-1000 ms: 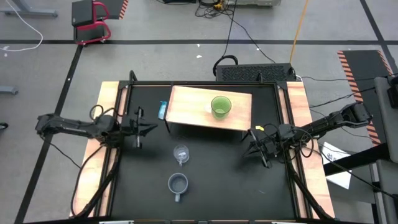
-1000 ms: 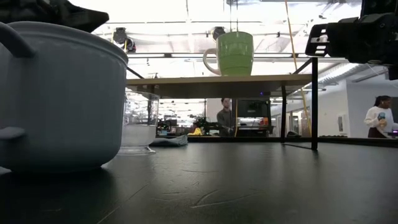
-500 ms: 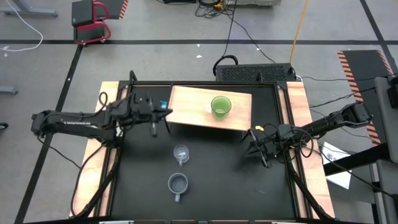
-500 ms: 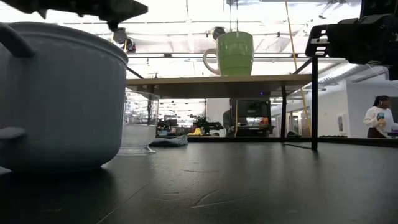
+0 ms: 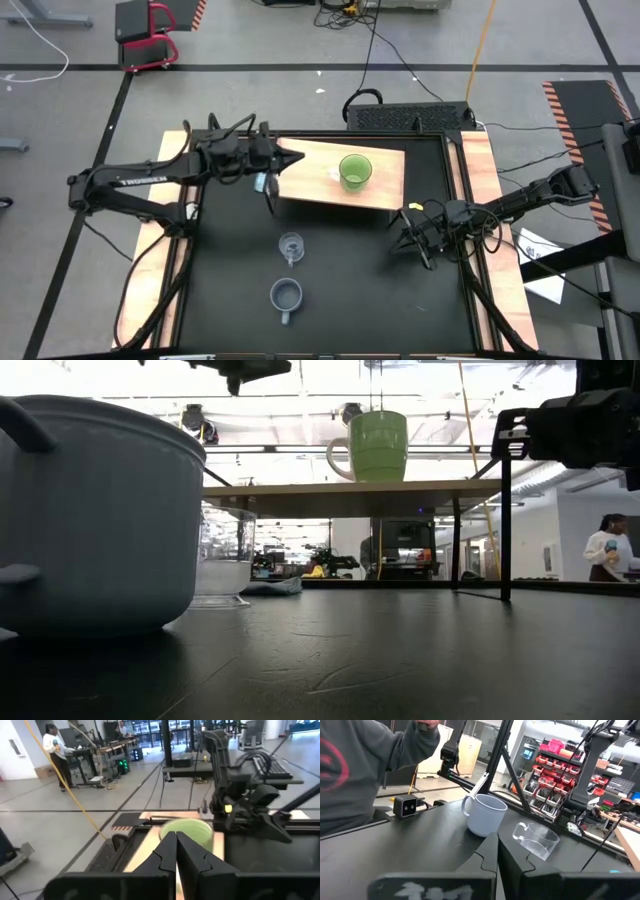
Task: Stack small to large cups/mugs on shelf
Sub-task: Put the green cup on the shelf
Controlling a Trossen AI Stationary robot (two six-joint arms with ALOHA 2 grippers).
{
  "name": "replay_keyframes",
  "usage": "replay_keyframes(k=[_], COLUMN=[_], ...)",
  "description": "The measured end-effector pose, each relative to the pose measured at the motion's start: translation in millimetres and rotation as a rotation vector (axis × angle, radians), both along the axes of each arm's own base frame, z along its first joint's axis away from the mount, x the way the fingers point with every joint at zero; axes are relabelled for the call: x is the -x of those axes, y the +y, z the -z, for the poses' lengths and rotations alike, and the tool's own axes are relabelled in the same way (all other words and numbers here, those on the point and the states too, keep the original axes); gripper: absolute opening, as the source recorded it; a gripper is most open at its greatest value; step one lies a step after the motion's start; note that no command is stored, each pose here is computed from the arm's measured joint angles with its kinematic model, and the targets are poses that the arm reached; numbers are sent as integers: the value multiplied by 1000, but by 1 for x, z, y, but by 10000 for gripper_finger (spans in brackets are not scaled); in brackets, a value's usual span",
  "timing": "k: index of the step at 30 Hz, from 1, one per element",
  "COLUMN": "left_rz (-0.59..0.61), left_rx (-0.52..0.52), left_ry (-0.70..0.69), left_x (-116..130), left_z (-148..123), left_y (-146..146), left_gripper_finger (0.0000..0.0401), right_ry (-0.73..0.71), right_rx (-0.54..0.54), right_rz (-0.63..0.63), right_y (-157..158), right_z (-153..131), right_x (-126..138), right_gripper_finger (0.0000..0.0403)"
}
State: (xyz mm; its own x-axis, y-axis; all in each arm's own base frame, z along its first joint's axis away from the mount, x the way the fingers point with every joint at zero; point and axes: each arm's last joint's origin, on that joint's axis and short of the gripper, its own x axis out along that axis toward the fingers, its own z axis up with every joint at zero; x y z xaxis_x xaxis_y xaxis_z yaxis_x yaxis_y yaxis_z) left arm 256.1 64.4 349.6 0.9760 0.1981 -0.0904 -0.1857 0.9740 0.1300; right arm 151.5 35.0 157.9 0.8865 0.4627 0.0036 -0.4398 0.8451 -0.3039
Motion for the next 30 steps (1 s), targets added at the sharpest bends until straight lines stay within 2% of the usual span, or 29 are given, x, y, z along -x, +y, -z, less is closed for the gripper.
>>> replay_keyframes(k=[6, 12, 19, 30], left_rz=[50, 102, 102, 108], left_rx=[-35, -10, -9, -40], left_ry=[26, 59, 70, 103], left_x=[-26, -43, -44, -42], left_z=[-9, -13, -12, -11], left_y=[8, 11, 11, 10], left_gripper_finger=[3, 4, 10, 6], right_ry=[-7, 1, -67, -76], right_rx=[-2, -33, -100, -75], right_rz=[0, -5, 51, 93], right_y=[0, 0, -3, -7], right_z=[-1, -2, -15, -22], right_x=[0, 0, 7, 26], right_gripper_finger=[0, 0, 0, 0])
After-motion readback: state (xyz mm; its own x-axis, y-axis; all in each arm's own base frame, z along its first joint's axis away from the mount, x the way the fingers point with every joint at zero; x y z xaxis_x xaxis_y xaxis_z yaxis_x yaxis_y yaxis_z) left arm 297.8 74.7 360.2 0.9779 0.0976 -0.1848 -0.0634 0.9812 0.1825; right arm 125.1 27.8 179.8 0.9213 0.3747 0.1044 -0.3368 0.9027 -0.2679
